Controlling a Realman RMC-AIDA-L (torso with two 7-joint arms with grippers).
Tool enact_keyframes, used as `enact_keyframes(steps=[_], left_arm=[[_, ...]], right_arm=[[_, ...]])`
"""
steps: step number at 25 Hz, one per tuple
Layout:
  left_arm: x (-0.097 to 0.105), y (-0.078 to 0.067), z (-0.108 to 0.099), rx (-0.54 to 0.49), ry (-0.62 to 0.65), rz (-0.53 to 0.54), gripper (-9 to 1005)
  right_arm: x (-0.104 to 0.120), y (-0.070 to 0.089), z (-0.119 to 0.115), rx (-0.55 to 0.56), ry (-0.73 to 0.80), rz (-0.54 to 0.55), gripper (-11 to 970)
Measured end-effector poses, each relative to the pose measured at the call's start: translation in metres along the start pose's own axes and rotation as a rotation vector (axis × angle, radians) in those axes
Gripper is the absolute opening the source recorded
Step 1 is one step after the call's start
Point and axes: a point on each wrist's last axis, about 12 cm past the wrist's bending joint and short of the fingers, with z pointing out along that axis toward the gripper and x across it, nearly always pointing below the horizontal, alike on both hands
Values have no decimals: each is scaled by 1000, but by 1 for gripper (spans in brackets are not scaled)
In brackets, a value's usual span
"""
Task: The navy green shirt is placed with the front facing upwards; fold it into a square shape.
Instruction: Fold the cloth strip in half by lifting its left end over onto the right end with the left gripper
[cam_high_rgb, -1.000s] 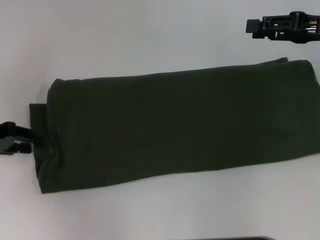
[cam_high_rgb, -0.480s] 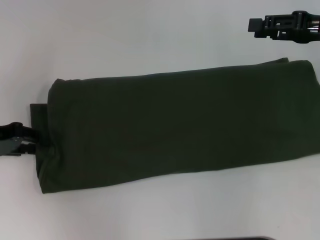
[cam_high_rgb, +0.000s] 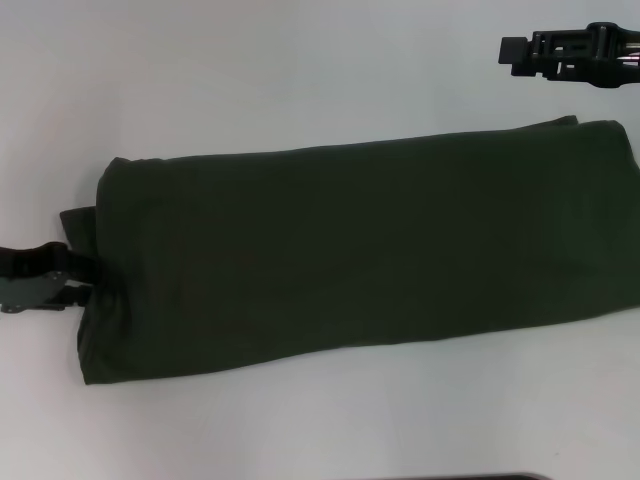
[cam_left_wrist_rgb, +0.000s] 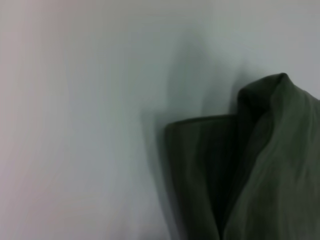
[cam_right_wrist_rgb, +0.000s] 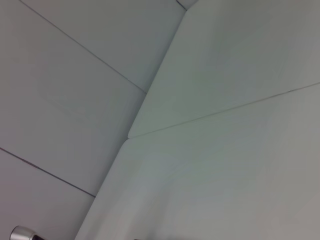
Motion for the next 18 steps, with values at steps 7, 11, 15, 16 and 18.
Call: enact_keyframes(steps=[7,11,15,16,18], left_arm=[[-1,-4,4,6,8,-12,487],[-3,-8,8,12,14,-8,487],[-6,-16,14,15,26,12,488],[-7,-18,15,15,29,19,488],[-9,-22,18,14,36,33,488]], right_arm=[[1,0,-1,0,0,2,527],[1,-1,-1,0,-3,4,527],[1,-1,-1,0,-4,4,527],[1,-1,-1,0,-3,4,527],[1,-1,-1,0,-3,5,527]])
